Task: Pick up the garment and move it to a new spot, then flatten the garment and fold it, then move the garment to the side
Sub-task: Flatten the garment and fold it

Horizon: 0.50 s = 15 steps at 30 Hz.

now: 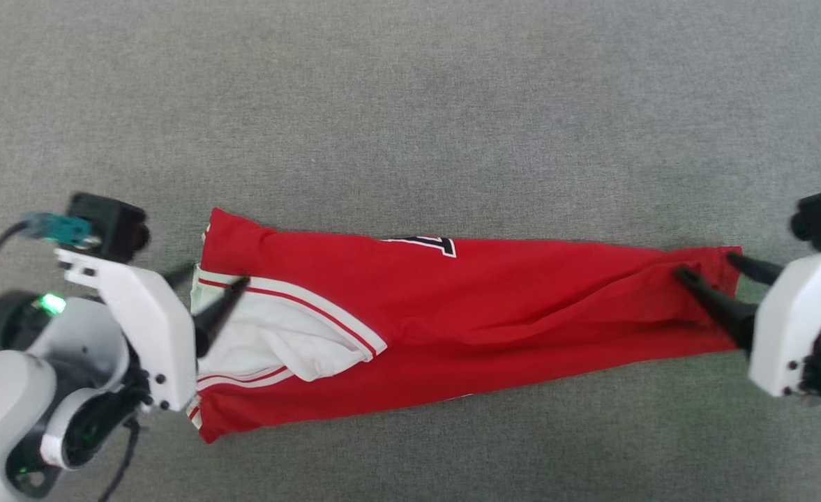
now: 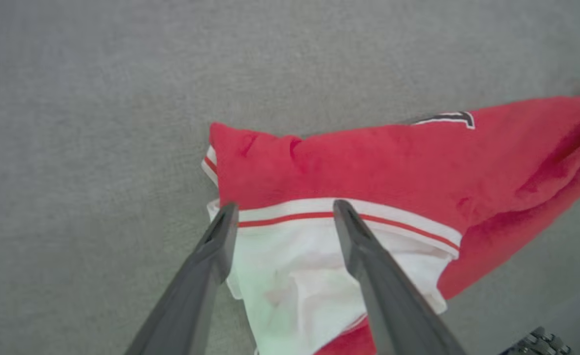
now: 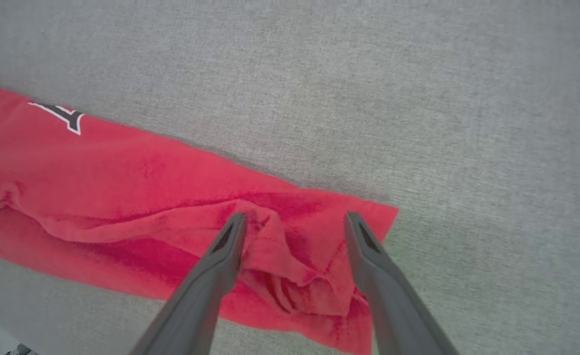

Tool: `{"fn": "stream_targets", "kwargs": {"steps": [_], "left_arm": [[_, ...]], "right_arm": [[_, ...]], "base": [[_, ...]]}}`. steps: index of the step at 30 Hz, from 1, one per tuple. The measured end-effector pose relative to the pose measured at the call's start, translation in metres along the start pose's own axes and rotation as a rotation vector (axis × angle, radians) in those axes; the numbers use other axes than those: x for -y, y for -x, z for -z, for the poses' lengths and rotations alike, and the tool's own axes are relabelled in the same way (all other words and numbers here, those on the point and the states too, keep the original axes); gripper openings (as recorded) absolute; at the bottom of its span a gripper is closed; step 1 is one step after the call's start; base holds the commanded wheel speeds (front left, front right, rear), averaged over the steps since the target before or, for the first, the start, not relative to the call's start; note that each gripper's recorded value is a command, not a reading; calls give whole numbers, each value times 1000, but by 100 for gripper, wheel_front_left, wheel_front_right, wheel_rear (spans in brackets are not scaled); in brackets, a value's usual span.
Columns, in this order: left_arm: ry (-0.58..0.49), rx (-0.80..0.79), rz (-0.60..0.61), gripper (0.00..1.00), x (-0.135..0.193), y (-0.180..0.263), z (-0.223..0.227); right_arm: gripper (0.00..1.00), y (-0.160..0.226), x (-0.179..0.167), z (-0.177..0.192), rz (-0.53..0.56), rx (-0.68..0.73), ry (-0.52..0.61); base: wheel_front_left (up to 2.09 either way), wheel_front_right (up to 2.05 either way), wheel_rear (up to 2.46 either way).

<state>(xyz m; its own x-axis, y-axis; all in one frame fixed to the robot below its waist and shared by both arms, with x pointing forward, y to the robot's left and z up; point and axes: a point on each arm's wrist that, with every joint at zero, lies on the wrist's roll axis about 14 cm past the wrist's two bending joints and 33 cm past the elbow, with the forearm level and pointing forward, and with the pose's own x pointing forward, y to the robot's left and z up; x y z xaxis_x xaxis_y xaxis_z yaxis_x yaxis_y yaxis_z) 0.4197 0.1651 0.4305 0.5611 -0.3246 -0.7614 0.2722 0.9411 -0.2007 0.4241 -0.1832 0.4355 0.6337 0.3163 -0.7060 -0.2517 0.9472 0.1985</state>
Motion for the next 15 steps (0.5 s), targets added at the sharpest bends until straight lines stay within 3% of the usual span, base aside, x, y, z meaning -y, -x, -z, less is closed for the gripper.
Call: {"fn": "stream_targets", "kwargs": {"steps": [8,15], "left_arm": [[-23,350,-31,100,-14,14,-38],[42,533,-124,100,-42,26,-32]], "right_arm": [[100,0,29,8,68,-53,-53],[100,-27,22,34,22,-181,-95]], "base": [[0,0,0],[0,0,0]]}}
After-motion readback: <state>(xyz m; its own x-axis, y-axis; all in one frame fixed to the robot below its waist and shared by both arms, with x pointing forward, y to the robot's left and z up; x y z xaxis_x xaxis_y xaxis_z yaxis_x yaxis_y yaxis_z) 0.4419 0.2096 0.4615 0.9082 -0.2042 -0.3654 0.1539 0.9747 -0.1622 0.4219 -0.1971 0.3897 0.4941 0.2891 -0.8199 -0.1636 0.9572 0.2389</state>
